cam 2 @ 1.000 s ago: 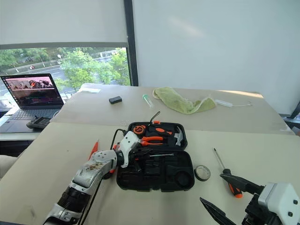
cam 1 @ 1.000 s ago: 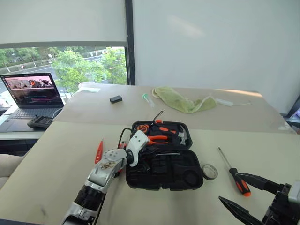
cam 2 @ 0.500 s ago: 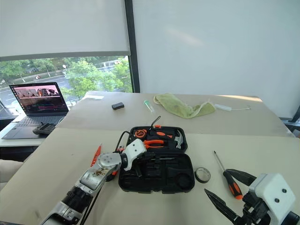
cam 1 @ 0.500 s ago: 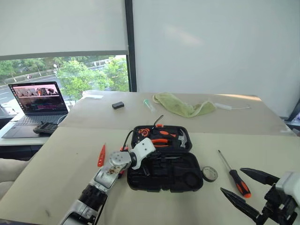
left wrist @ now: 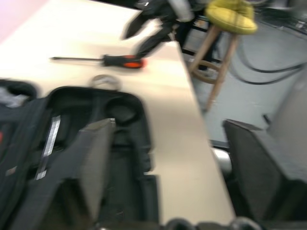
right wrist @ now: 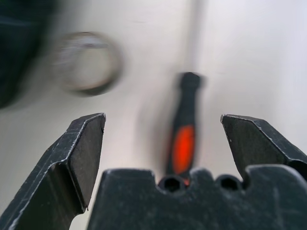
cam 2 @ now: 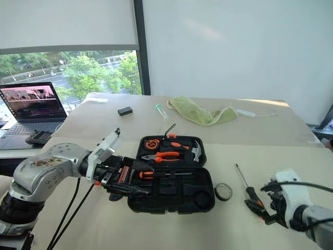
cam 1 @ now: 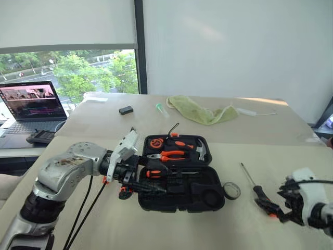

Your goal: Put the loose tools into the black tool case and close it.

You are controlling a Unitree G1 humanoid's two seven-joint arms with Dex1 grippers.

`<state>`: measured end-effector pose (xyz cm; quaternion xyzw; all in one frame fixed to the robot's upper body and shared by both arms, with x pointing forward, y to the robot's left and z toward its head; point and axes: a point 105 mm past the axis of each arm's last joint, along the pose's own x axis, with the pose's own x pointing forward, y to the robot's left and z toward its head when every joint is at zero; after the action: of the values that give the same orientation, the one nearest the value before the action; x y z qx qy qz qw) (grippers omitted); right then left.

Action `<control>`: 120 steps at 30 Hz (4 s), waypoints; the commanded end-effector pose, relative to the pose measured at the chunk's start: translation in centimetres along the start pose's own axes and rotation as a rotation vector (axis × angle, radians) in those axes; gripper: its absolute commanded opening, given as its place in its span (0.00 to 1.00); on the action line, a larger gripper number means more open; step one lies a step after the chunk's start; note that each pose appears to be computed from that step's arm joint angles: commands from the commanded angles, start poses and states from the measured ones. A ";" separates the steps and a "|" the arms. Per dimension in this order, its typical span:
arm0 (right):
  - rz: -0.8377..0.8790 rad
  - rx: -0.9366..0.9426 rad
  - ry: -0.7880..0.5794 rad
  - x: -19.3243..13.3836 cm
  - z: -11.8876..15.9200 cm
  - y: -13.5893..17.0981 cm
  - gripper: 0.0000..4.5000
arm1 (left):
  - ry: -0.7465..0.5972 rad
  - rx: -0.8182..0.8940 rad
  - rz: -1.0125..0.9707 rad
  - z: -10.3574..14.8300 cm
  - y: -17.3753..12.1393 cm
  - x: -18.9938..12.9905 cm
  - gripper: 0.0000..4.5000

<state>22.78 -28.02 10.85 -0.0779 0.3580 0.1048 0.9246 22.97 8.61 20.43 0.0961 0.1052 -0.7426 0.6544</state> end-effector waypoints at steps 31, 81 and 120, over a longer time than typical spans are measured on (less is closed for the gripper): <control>0.723 -1.151 -0.125 4.5 12.3 12.8 0.18 | -0.109 -0.134 0.518 -5.1 -4.1 -8.6 1.00; 0.689 -0.485 -0.510 6.9 10.4 17.2 0.02 | -0.096 -0.161 0.585 -7.2 -4.5 -8.1 1.00; 0.849 -0.616 -0.722 -5.6 10.5 15.5 0.98 | 0.181 -0.540 1.271 -9.4 5.5 -9.8 1.00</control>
<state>22.20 -11.39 20.41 -0.1324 -0.0039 0.5859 0.7995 29.80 20.74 13.77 0.0247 0.2616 -0.1416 0.9544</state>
